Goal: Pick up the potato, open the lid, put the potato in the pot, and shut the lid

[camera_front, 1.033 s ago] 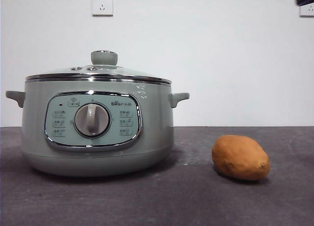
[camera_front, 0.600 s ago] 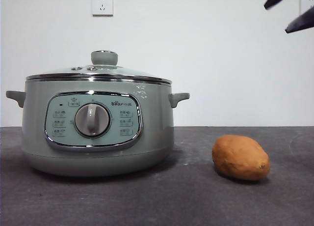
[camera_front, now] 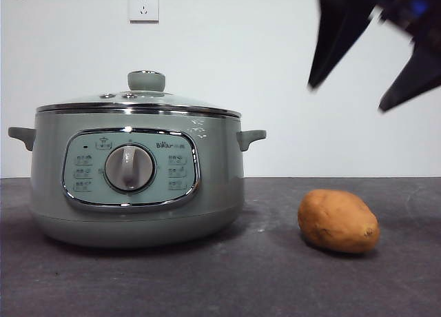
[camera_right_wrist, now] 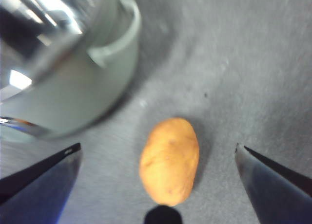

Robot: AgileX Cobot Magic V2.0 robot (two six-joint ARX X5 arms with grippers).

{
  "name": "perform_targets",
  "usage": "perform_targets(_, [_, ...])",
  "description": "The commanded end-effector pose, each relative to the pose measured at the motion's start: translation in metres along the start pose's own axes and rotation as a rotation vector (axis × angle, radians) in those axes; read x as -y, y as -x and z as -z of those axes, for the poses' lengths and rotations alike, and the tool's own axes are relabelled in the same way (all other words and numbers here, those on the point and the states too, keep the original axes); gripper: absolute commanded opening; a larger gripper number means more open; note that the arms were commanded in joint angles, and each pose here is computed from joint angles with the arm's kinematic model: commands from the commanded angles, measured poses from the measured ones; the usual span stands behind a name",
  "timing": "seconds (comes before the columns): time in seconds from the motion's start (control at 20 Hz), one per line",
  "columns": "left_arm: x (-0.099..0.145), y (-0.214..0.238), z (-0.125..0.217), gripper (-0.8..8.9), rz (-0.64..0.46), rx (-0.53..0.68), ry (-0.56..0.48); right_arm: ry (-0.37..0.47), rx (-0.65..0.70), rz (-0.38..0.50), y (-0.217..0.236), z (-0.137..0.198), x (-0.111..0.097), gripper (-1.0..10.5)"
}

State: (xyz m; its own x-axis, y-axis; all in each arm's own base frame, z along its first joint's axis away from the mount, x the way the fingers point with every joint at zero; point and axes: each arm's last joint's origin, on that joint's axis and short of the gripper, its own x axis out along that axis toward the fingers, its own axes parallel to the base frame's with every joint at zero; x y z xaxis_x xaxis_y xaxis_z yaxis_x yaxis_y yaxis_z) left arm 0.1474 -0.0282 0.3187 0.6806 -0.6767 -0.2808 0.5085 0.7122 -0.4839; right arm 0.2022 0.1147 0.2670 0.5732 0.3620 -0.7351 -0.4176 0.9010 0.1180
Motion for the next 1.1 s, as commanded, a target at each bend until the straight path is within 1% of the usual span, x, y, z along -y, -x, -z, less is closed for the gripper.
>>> perform_targets(0.05, [0.002,0.000,-0.001,2.92,0.011,0.004,-0.010,0.020,-0.094,0.022,-0.030,0.003,-0.003,5.4])
perform_targets(0.25, [0.002,0.000,-0.001,2.92,0.011,0.004,-0.009,0.013,-0.191,0.036,-0.077,0.009,-0.001,5.4])
perform_targets(0.4, [0.002,0.000,-0.001,2.92,0.011,0.004,-0.009,0.001,-0.242,0.040,-0.101,0.015,0.000,5.3])
perform_targets(0.5, [0.002,0.000,-0.001,2.92,0.011,0.003,-0.009,-0.030,-0.285,0.048,-0.111,0.021,0.001,5.3])
perform_targets(0.55, [0.002,0.000,-0.001,2.92,0.011,0.003,-0.009,-0.040,-0.298,0.052,-0.114,0.022,0.001,4.5])
perform_targets(0.6, [0.002,0.000,-0.001,2.92,0.011,0.003,-0.009,-0.040,-0.303,0.053,-0.114,0.023,0.001,3.1])
perform_targets(0.65, [0.002,0.000,-0.001,2.92,0.011,0.003,-0.009,-0.039,-0.302,0.052,-0.114,0.023,0.001,1.4])
perform_targets(0.7, [0.002,0.000,-0.001,2.92,0.010,0.004,-0.009,-0.039,-0.300,0.052,-0.114,0.023,0.001,0.1])
perform_targets(0.75, [0.002,0.000,-0.001,2.92,0.009,0.004,-0.010,-0.039,-0.298,0.048,-0.113,0.022,0.001,-0.1])
perform_targets(0.9, [0.002,0.000,-0.001,2.92,0.008,0.004,-0.009,-0.039,-0.268,0.042,-0.104,0.018,0.000,-0.1])
perform_targets(1.0, [0.002,0.000,-0.001,2.92,0.005,0.005,-0.012,-0.039,-0.241,0.035,-0.090,0.014,-0.001,-0.1])
perform_targets(1.1, [0.001,0.000,-0.001,2.92,-0.019,0.013,-0.040,-0.037,-0.218,0.031,-0.069,0.011,-0.001,-0.1])
